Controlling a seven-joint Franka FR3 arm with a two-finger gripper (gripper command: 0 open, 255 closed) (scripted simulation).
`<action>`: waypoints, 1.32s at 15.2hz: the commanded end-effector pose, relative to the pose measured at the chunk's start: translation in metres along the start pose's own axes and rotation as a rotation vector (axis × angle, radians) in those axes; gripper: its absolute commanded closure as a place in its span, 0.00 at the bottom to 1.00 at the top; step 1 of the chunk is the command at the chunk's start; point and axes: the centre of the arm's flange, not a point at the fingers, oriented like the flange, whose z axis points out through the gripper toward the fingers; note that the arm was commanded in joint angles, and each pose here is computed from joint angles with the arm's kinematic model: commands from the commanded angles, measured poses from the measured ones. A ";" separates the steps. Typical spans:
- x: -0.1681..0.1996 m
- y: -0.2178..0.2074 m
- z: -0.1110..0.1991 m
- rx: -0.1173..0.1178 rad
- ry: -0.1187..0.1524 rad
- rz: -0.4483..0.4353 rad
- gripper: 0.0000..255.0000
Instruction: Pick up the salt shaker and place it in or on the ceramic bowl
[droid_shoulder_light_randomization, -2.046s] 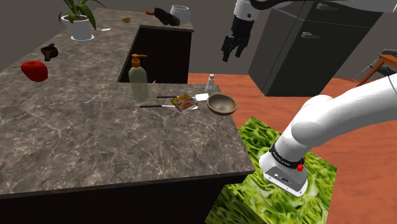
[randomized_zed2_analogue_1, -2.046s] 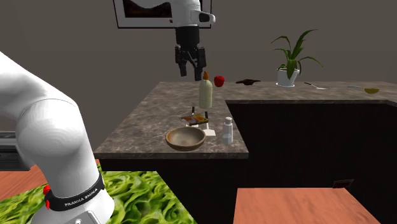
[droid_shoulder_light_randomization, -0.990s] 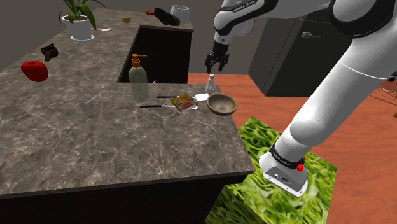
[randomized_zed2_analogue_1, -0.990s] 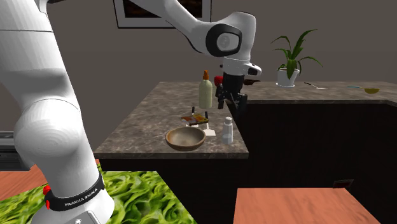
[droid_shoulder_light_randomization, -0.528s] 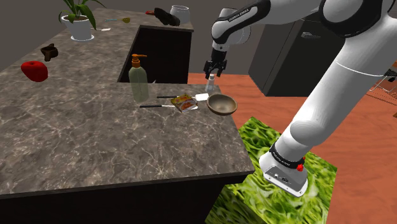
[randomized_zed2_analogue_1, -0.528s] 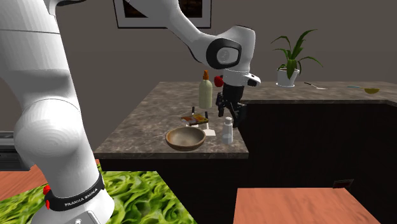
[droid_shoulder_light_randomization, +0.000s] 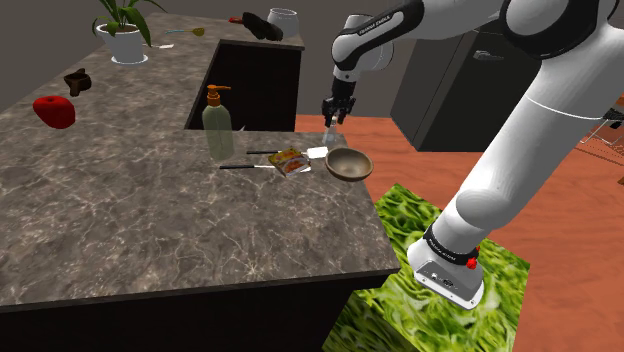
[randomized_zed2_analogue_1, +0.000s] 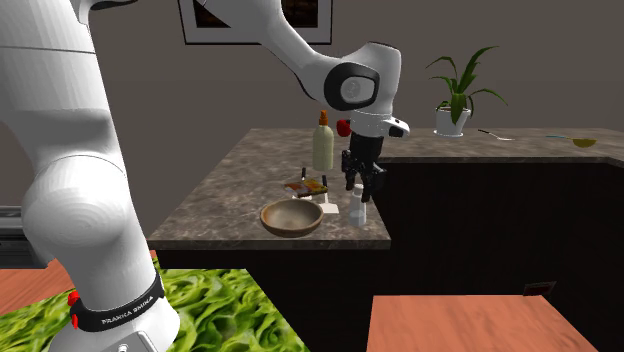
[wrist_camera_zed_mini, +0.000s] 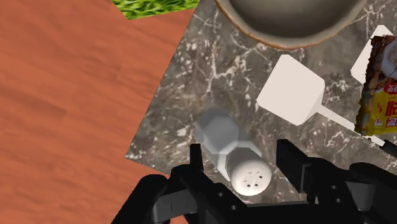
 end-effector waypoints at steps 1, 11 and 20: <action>0.000 0.000 0.000 0.000 0.000 0.000 1.00; 0.000 -0.001 -0.010 0.000 0.000 0.000 1.00; -0.001 -0.006 -0.058 0.000 0.000 0.000 1.00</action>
